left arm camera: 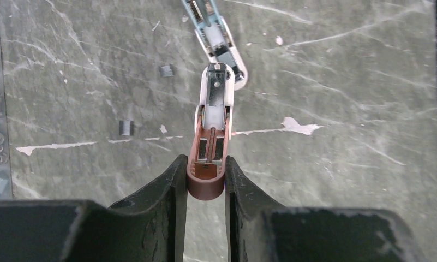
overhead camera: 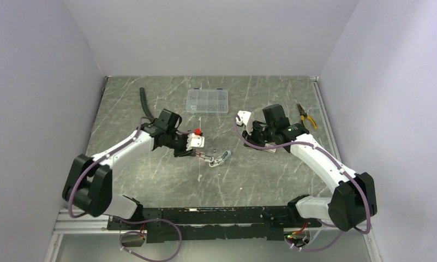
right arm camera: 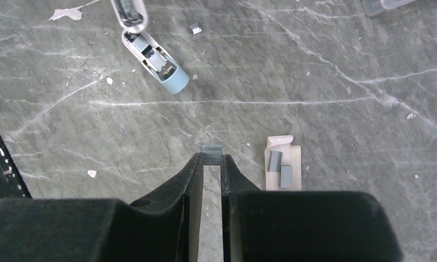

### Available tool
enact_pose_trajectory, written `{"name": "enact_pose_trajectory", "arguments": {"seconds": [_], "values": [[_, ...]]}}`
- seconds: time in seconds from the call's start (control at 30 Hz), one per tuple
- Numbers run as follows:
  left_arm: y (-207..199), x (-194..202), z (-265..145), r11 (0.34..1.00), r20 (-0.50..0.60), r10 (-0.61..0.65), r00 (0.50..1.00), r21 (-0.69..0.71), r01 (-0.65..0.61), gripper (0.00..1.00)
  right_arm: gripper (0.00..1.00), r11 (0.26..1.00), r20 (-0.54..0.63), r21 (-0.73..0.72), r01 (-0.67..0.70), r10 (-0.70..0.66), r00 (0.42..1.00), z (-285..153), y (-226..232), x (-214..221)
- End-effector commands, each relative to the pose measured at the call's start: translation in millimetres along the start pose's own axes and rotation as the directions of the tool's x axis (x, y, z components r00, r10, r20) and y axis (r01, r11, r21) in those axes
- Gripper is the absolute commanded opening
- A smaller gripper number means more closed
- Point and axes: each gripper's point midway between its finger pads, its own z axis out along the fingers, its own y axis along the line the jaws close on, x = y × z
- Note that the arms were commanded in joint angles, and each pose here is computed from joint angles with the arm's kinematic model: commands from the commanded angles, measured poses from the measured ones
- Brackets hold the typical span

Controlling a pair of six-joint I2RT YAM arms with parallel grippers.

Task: Load the staples into the stapler
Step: Pick up the stapler from the center of the board, then place the stapler at the center of the board.

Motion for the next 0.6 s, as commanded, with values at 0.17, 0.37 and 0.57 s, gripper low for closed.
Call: {"name": "enact_pose_trajectory", "arguments": {"seconds": [0.17,0.37,0.57], "values": [[-54,-13,-28,0.996,0.059,-0.088,0.994,0.021,0.087,0.03,0.01,1.0,0.045,-0.005,0.021,-0.02,0.999,-15,5,-17],[-66,-27,-19,0.981,0.082,-0.194,0.978,0.025,0.192,0.03,0.01,1.0,0.029,-0.008,0.02,-0.019,0.999,-20,7,-16],[-78,-26,9,0.983,0.052,-0.183,0.982,0.032,0.181,0.03,0.01,0.999,0.029,-0.015,0.041,-0.041,0.999,-18,12,-17]]}}
